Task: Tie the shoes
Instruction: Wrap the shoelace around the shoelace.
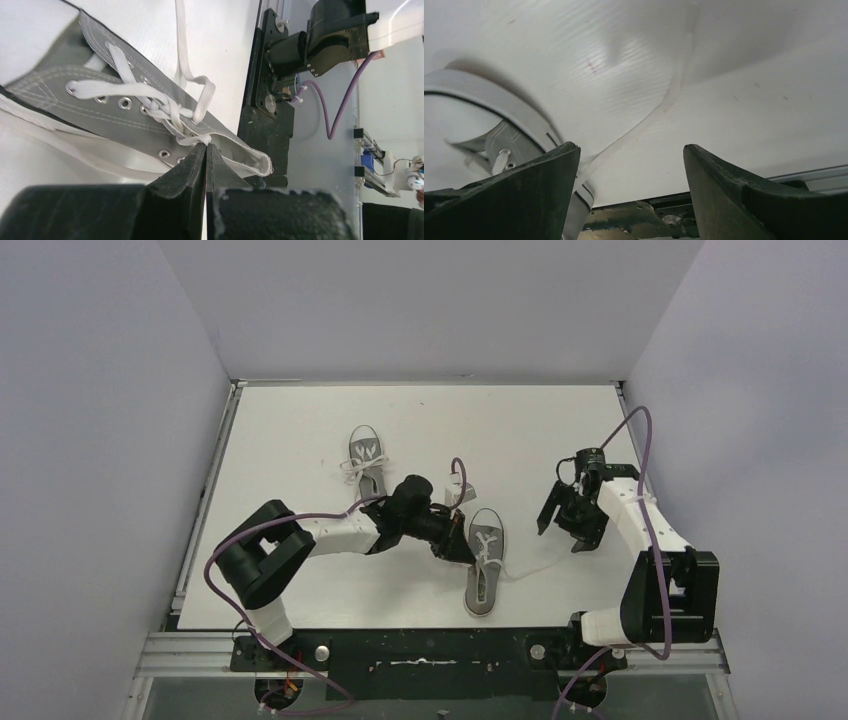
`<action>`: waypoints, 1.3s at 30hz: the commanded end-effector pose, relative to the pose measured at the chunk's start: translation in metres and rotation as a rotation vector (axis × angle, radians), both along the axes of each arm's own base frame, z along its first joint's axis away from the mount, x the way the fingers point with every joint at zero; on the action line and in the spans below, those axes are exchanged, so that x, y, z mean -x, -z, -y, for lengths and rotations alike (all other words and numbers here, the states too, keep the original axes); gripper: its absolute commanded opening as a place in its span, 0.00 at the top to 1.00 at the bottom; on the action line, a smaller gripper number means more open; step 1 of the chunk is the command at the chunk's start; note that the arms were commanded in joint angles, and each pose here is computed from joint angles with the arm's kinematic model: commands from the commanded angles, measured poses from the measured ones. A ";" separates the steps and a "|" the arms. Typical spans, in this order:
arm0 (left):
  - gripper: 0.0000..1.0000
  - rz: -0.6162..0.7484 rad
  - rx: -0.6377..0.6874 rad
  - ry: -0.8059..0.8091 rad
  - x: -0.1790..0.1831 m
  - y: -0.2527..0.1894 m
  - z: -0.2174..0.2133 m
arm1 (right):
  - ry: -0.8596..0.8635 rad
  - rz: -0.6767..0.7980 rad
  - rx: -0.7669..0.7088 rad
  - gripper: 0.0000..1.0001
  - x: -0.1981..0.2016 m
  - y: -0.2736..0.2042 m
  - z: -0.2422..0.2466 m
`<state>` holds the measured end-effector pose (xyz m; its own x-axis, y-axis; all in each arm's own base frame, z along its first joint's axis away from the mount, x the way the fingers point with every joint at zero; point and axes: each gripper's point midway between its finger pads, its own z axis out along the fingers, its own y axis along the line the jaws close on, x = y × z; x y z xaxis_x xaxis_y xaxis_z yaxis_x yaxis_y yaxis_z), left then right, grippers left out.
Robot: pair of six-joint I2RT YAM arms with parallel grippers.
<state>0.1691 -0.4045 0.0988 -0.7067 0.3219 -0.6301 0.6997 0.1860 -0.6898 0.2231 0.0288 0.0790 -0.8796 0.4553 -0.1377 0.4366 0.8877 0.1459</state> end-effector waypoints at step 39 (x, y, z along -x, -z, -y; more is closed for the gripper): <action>0.53 0.097 -0.093 -0.788 0.021 -0.085 -0.211 | -0.779 0.521 -0.495 1.00 -0.006 -0.090 -0.340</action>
